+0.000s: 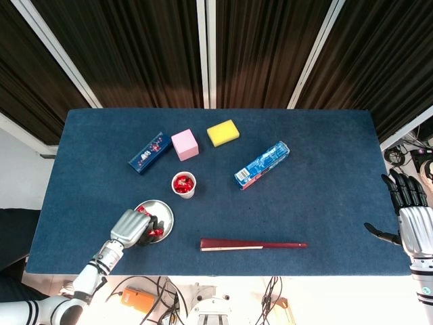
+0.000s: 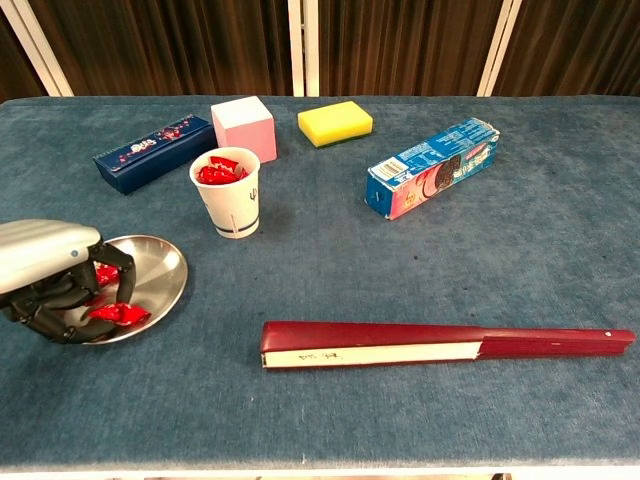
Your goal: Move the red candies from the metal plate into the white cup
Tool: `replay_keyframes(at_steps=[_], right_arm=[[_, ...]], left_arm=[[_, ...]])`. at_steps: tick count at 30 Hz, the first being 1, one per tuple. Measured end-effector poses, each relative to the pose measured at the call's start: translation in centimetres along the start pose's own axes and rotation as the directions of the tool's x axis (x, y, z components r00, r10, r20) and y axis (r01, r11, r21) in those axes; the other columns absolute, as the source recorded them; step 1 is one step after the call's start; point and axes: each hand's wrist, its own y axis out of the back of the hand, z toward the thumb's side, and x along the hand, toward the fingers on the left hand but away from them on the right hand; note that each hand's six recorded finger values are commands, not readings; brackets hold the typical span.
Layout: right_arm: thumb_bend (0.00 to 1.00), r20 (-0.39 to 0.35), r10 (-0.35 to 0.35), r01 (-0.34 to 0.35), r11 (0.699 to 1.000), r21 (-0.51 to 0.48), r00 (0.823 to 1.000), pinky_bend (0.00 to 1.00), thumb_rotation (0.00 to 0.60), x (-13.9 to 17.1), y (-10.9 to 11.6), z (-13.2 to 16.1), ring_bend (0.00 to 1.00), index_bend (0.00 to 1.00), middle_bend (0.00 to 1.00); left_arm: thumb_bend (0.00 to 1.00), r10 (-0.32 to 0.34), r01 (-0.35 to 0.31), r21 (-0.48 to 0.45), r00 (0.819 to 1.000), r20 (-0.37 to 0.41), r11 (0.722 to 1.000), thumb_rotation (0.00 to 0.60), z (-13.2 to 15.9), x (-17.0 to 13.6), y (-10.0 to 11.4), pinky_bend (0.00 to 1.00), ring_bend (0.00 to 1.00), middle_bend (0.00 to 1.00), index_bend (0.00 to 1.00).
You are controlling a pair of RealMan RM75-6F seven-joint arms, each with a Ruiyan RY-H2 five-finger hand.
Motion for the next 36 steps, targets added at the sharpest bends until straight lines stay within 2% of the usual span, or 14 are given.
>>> replay_keyframes(at_steps=[6,11,16,21,23,29,36], right_arm=[[0.12,0.0,0.0,0.0,1.0,-0.001,1.0,0.0,0.6,0.0,0.0,0.0,0.0,0.0,0.0],[0.12,-0.002,-0.002,0.002,1.0,0.0,1.0,0.0,0.6,0.0,0.1,0.1,0.0,0.0,0.0],[0.12,-0.003,-0.004,0.004,1.0,-0.002,1.0,0.0,0.6,0.0,0.0,0.1,0.0,0.0,0.0],[0.12,-0.008,-0.003,0.003,1.0,-0.002,1.0,0.0,0.6,0.0,0.0,0.2,0.0,0.0,0.0],[0.12,-0.009,-0.004,0.004,1.0,-0.001,1.0,0.0,0.6,0.0,0.1,0.3,0.0,0.0,0.0],[0.12,0.005,-0.007,0.007,1.0,-0.002,1.0,0.0,0.6,0.3,0.2,0.0,0.0,0.0,0.0],[0.12,0.015,-0.008,0.008,1.0,-0.002,1.0,0.0,0.6,0.5,0.2,-0.3,0.0,0.0,0.0]], left_arm=[[0.39,-0.004,0.004,-0.014,1.0,0.003,1.0,0.599,-0.1,0.1,-0.1,0.69,0.83,0.92,0.57],[0.39,0.034,-0.033,-0.039,0.999,0.005,0.999,0.598,-0.2,-0.1,1.4,0.69,0.83,0.92,0.57],[0.39,0.126,-0.125,-0.1,0.992,0.011,0.987,0.598,0.0,0.1,4.8,0.69,0.83,0.92,0.57],[0.39,0.236,-0.227,-0.162,0.971,0.035,0.96,0.599,1.0,1.6,9.0,0.69,0.83,0.92,0.57],[0.39,0.257,-0.245,-0.179,0.965,0.049,0.953,0.599,1.6,2.5,10.4,0.69,0.83,0.92,0.57],[0.39,0.255,-0.235,-0.2,0.964,0.079,0.951,0.594,3.7,5.7,12.8,0.69,0.83,0.92,0.57],[0.39,0.215,-0.203,-0.179,0.975,0.051,0.963,0.596,4.4,8.8,13.1,0.69,0.83,0.92,0.57]])
